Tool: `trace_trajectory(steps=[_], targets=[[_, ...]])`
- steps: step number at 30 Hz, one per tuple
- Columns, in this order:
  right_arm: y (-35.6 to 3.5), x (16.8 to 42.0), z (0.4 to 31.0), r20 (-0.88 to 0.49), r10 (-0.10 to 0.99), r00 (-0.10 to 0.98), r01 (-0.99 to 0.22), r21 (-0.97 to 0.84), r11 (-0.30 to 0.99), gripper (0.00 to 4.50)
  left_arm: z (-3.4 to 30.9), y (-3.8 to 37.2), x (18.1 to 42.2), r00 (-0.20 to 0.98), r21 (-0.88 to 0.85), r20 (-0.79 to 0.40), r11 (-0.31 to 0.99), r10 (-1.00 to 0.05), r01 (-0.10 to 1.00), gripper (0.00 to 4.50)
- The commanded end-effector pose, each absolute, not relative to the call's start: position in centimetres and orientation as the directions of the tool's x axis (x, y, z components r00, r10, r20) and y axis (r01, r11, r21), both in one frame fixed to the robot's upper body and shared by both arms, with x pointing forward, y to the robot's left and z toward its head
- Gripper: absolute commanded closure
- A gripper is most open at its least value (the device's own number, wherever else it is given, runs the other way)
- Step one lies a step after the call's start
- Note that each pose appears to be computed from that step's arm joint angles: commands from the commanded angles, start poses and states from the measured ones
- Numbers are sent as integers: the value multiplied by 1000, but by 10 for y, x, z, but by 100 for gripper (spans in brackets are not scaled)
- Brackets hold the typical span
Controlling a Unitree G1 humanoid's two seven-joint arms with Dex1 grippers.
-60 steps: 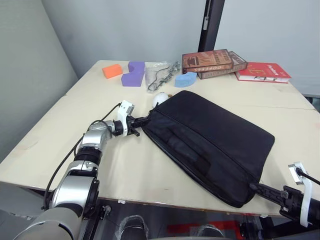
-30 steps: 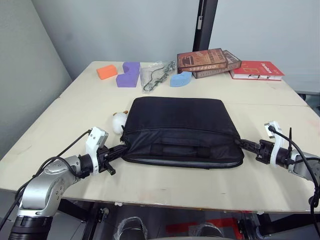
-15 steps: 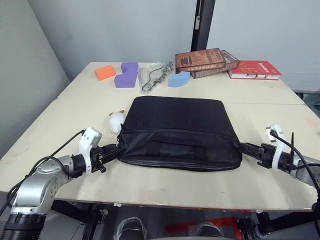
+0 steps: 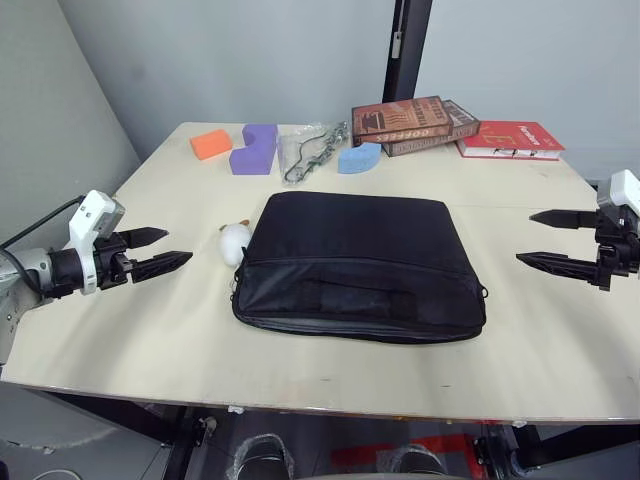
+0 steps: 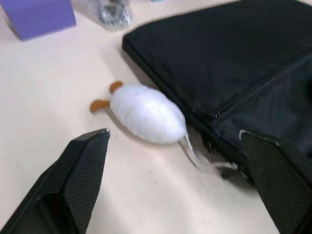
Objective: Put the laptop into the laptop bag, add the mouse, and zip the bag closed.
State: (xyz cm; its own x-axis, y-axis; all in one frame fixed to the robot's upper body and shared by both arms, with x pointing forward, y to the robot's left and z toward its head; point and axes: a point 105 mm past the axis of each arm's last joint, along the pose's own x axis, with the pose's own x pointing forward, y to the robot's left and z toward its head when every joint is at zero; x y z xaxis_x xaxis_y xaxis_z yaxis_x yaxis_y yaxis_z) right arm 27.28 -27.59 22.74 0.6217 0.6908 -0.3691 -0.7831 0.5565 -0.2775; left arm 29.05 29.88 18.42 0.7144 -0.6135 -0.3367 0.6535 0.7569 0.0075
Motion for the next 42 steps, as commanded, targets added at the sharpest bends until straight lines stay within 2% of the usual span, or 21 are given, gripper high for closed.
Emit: trace_trajectory(steps=[1, 6, 15, 16, 18, 20, 22, 27, 33, 34, 38, 42], targets=[[-274, 274, 233, -374, 698, 611, -791, -328, 517, 0, 195, 303, 293, 703, 65, -355, 734, -616, 676, 3], [-269, 284, 227, -355, 704, 615, -788, -296, 539, 0, 190, 302, 297, 701, 71, -357, 731, -617, 679, 3], [-192, 324, 215, -277, 778, 564, -819, -306, 484, 0, 185, 301, 308, 782, 53, -273, 803, -561, 594, 3], [-174, 328, 217, -238, 807, 541, -829, -311, 464, 0, 183, 300, 309, 787, 53, -270, 807, -555, 588, 3], [-122, 327, 208, -209, 890, 406, -884, -338, 324, 0, 181, 295, 306, 788, 42, -255, 808, -560, 588, 3], [-92, 323, 201, -182, 933, 309, -912, -333, 237, 0, 178, 292, 305, 791, 35, -247, 810, -561, 585, 3], [-78, 326, 199, -147, 948, 281, -926, -302, 228, 50, 174, 293, 306, 801, 40, -250, 821, -544, 570, 0], [-43, 334, 187, -108, 976, 187, -946, -287, 149, 214, 172, 292, 301, 808, 26, -241, 829, -537, 559, 0], [-29, 346, 149, -164, 972, 168, -955, -270, 120, 427, 168, 286, 297, 810, 15, -239, 832, -535, 554, 0], [-28, 348, 140, -180, 968, 173, -958, -261, 122, 447, 168, 286, 297, 813, 13, -237, 835, -532, 550, 0], [-34, 345, 97, -332, 929, 166, -954, -291, 67, 447, 156, 290, 308, 852, 41, -255, 876, -456, 481, 0], [-36, 345, 87, -352, 920, 176, -955, -287, 73, 447, 153, 286, 326, 889, 13, -213, 909, -406, 418, 0]])
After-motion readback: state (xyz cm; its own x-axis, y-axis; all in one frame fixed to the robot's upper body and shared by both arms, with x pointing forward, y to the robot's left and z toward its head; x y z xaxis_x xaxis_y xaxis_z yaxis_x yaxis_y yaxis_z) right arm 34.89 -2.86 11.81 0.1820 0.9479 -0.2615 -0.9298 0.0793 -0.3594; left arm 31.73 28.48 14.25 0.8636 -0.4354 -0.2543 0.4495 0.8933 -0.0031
